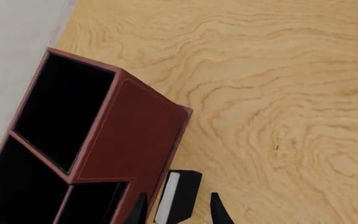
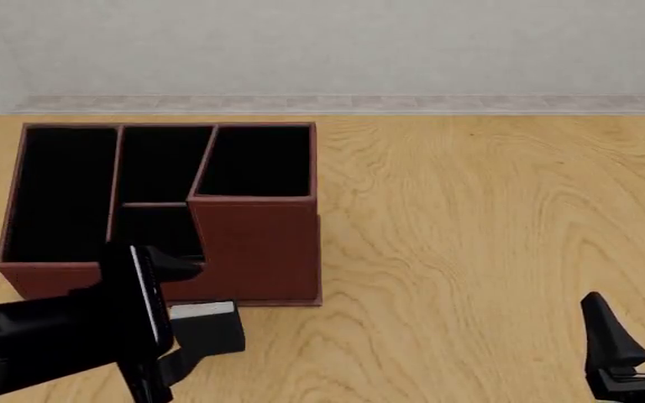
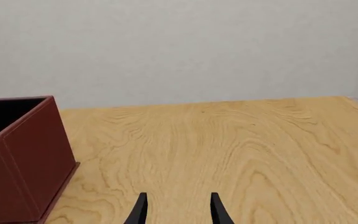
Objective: Pick up the book and place it in the left compartment of the caddy.
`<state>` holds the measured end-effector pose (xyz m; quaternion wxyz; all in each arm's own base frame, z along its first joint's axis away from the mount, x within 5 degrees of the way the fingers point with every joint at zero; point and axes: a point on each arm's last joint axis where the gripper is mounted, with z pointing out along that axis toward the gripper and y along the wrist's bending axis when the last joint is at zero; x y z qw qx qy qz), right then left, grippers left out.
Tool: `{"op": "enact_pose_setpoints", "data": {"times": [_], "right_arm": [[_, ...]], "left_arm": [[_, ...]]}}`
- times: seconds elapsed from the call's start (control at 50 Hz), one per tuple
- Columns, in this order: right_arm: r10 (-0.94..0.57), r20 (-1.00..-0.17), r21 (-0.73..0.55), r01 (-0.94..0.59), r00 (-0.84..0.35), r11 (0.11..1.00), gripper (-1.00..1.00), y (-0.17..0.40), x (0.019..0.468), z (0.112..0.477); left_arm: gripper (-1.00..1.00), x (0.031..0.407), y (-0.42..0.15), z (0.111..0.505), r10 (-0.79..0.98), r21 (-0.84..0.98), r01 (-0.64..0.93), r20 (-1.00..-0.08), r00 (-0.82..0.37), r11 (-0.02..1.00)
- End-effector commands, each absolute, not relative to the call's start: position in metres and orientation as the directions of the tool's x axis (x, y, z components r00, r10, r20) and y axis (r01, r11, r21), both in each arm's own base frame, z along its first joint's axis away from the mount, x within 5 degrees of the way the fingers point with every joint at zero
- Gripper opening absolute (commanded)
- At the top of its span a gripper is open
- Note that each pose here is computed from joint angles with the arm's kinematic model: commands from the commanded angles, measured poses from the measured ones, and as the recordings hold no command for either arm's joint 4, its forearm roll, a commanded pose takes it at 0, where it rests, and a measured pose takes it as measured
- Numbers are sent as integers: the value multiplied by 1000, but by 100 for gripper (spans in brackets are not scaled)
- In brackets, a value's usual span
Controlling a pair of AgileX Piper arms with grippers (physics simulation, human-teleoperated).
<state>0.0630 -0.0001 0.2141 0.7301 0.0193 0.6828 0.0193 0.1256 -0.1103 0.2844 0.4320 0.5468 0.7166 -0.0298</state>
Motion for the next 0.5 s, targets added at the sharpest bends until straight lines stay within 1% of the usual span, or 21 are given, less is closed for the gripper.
{"op": "enact_pose_setpoints", "data": {"times": [0.02, 0.5], "right_arm": [[59, -996, 59, 0, 70, 998, 100, 0, 62, 214], [62, -995, 62, 4, 75, 998, 100, -1, 61, 214]], "left_arm": [[100, 131, -112, 271, 767, 430, 808, -641, -41, 403], [100, 146, -114, 247, 758, 428, 786, -648, -77, 446]]}}
